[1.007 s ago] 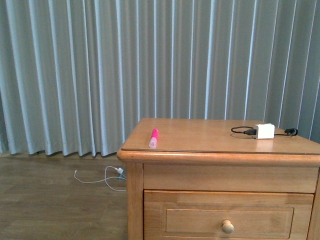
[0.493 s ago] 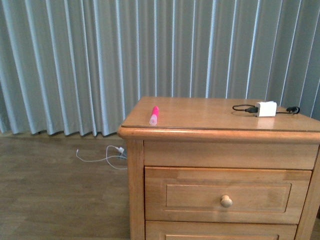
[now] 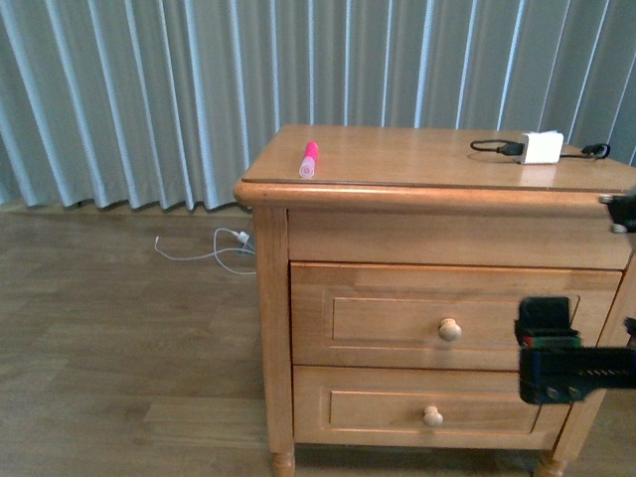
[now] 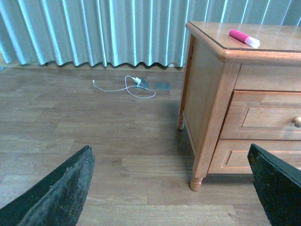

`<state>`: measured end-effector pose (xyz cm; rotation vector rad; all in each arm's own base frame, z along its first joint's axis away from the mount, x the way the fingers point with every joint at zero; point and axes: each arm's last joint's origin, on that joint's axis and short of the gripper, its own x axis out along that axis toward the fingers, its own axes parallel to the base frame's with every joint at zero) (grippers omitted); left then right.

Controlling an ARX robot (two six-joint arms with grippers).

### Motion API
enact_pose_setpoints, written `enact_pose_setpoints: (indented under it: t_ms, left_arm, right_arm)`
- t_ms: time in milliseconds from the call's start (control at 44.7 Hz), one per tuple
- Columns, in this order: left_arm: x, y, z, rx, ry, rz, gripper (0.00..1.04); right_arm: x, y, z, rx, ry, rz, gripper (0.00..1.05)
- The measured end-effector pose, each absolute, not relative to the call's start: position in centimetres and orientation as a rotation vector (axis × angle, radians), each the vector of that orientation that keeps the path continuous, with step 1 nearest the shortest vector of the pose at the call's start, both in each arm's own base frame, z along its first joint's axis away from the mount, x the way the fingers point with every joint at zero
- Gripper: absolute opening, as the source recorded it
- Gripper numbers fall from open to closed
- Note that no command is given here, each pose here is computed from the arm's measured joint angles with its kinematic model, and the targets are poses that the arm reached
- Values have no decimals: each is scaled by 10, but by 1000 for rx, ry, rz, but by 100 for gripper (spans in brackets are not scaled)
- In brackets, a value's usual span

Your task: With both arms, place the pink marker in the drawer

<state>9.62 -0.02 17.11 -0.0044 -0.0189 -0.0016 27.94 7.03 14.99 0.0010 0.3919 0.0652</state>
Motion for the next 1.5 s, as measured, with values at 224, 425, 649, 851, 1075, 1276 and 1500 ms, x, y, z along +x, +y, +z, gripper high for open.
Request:
enact_pose_setpoints:
  t_ms: [224,425,649,851,1075,1276,1500]
  left_arm:
    - [96,0,171,-4,-19,-2,99]
    - [96,0,171,-4,-19,-2,99]
    - [96,0,171,-4,-19,-2,99]
    - [96,0,171,-4,-19,-2,99]
    - [96,0,171,-4,-19,-2,99]
    - [96,0,171,-4,-19,-2,99]
    - [96,0,171,-4,-19,-2,99]
  right_arm:
    - [338,83,125,-27,428,32,96]
    - [370,92,108,-33,445,28,96]
    - [391,111,92,-43,449,54,96]
    - [408,120,79,-48,442,43,96]
    - [423,117,67,-45,438,16,96]
    - [428,114,60,-44,442,7,96]
    - [430,111,55,-46,431,-1,96]
